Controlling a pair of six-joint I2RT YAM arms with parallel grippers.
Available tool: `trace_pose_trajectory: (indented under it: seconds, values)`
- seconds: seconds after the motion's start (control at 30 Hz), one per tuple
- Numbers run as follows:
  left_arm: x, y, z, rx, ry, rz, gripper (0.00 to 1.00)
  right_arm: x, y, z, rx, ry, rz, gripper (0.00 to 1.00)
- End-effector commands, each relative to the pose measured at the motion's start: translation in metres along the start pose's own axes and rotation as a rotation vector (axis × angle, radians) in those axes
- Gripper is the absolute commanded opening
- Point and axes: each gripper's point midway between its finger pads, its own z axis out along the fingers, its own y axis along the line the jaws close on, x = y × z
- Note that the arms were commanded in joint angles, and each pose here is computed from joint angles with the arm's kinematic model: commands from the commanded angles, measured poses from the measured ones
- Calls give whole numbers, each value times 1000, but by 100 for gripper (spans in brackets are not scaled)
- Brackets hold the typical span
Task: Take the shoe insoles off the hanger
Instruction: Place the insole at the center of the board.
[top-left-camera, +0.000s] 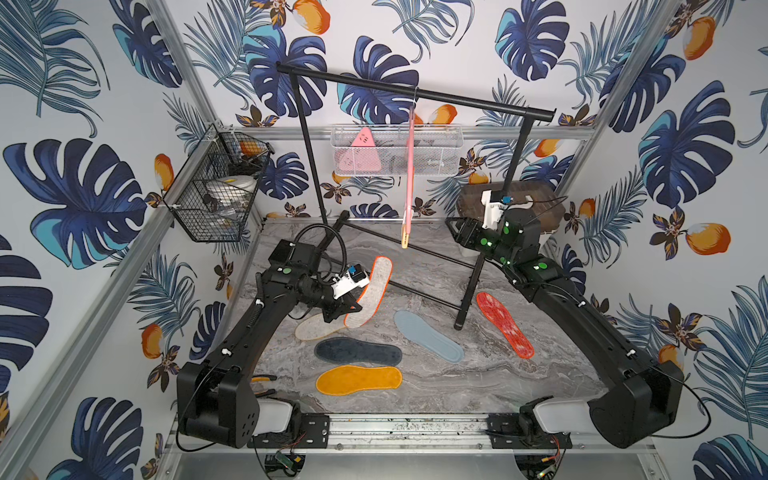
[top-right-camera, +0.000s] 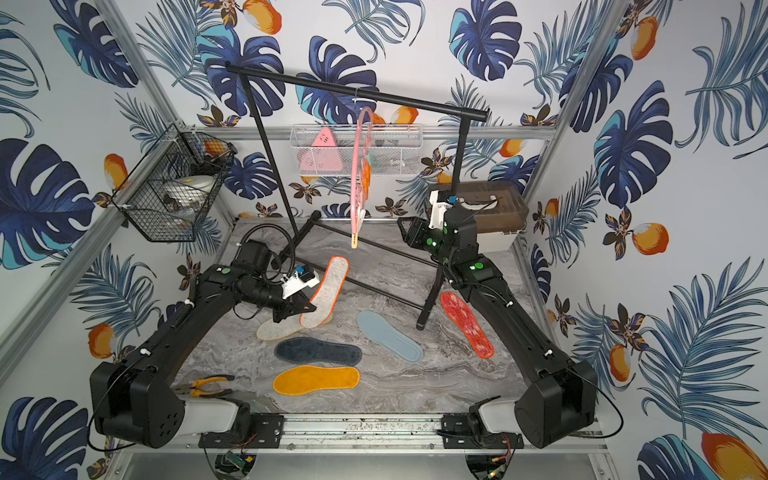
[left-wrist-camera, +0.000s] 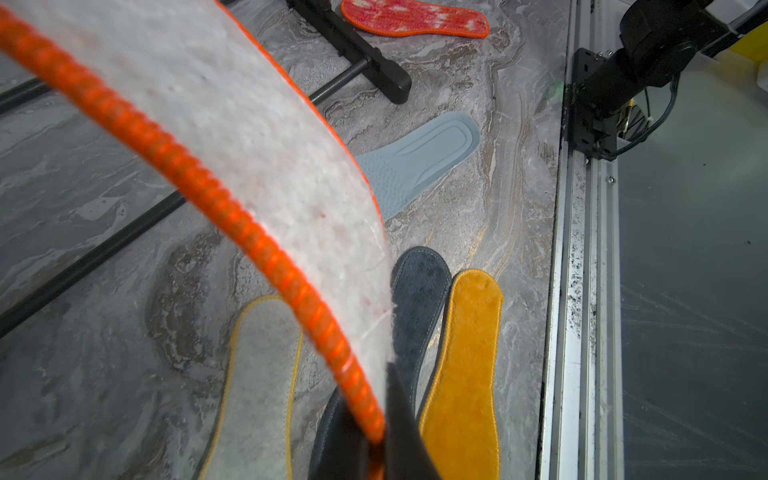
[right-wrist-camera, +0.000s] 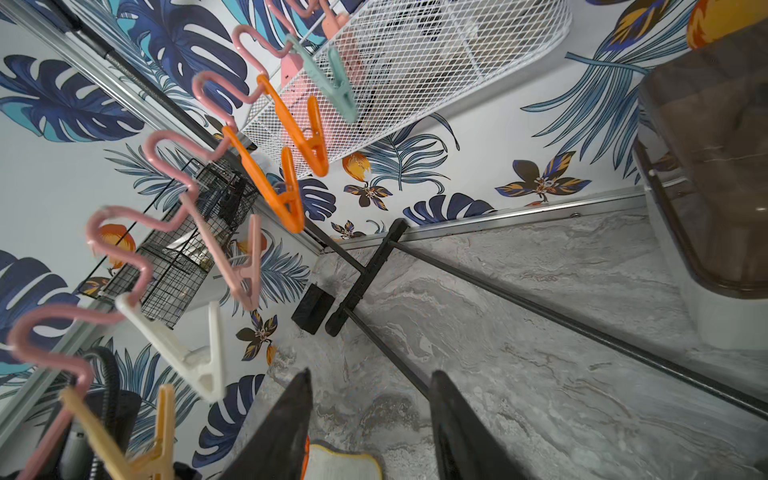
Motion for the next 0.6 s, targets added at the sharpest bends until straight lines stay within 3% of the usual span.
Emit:
trace_pose_trajectory:
  seconds: [0.0, 0.27, 0.47, 0.57]
  values:
    - [20, 1, -8, -49, 119, -36, 0, -2, 6, -12, -26, -32, -91, 53]
    - [51, 14, -30, -225, 286, -86, 0, 24, 7, -41, -93, -69, -192, 66]
    - [67, 30, -48, -389, 366, -132, 0, 54, 25, -55, -230, -48, -239, 100]
    - [82, 51, -57, -521, 441, -191, 0, 75, 21, -58, -230, -19, -278, 100]
